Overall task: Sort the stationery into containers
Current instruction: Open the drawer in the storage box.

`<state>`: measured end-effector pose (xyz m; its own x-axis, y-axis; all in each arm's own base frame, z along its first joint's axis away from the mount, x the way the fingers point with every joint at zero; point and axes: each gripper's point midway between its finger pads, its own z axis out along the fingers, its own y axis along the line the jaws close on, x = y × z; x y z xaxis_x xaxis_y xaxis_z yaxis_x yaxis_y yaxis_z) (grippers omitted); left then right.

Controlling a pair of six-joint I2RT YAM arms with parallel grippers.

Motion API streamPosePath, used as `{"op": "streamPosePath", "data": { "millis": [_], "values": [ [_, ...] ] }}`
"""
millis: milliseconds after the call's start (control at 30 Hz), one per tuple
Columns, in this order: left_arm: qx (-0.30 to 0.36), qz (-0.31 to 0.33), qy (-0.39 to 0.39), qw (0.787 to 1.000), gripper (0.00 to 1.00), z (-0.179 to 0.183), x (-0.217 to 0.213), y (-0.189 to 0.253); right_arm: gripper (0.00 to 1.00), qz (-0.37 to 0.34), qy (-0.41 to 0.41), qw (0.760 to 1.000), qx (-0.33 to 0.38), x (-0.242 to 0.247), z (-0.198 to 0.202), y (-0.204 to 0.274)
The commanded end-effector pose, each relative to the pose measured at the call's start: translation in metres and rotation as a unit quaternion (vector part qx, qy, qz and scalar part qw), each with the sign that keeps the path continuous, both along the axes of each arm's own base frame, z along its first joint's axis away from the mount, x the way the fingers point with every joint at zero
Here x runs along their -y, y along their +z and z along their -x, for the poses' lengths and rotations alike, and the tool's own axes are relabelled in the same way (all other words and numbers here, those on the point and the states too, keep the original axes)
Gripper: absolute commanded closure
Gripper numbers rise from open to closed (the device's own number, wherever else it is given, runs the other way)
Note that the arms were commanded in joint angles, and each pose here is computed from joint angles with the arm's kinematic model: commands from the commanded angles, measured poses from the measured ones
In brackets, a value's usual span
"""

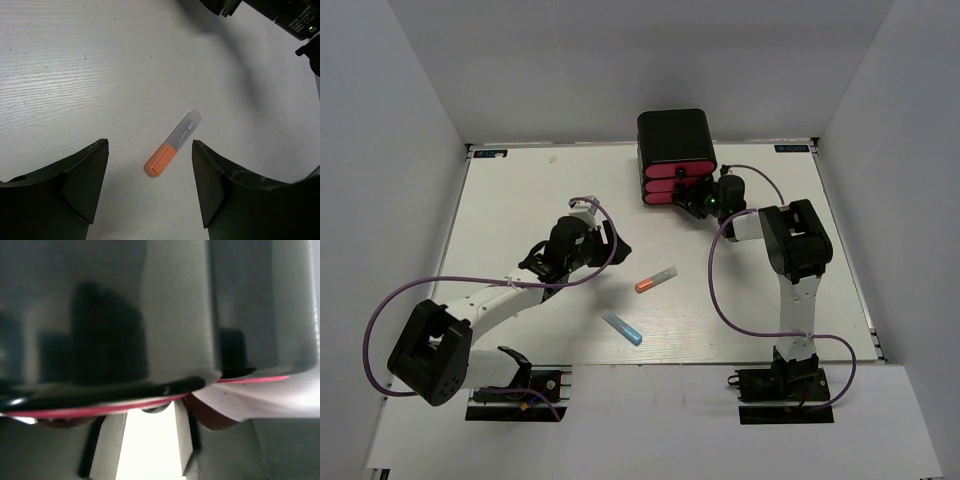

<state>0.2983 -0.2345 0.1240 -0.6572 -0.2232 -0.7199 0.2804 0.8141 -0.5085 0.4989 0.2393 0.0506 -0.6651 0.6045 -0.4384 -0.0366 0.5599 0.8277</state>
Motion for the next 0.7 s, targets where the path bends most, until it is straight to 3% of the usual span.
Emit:
{"op": "streamPosePath", "data": {
  "millis": [0, 133, 367, 500, 667],
  "values": [
    [0.020, 0.018, -0.006, 1.000, 0.23, -0.006, 0.008, 0.021, 0.61, -0.001, -0.015, 1.000, 0.023, 0.000, -0.014, 0.010],
    [0.020, 0.018, -0.006, 1.000, 0.23, -0.006, 0.008, 0.021, 0.75, 0.001, -0.012, 1.000, 0.022, 0.000, -0.009, 0.008],
    [0.033, 0.027, -0.006, 0.999, 0.23, -0.008, 0.009, 0.027, 0.76, 0.006, 0.007, 1.000, 0.004, 0.006, 0.030, 0.002],
    [0.037, 0.029, -0.006, 0.999, 0.23, -0.005, 0.007, 0.027, 0.70, 0.008, 0.016, 1.000, 0.005, 0.009, 0.054, 0.009],
    [0.041, 0.032, -0.006, 0.999, 0.23, -0.002, 0.005, 0.028, 0.46, 0.018, 0.022, 0.999, 0.015, 0.012, 0.066, 0.014]
  ]
}}
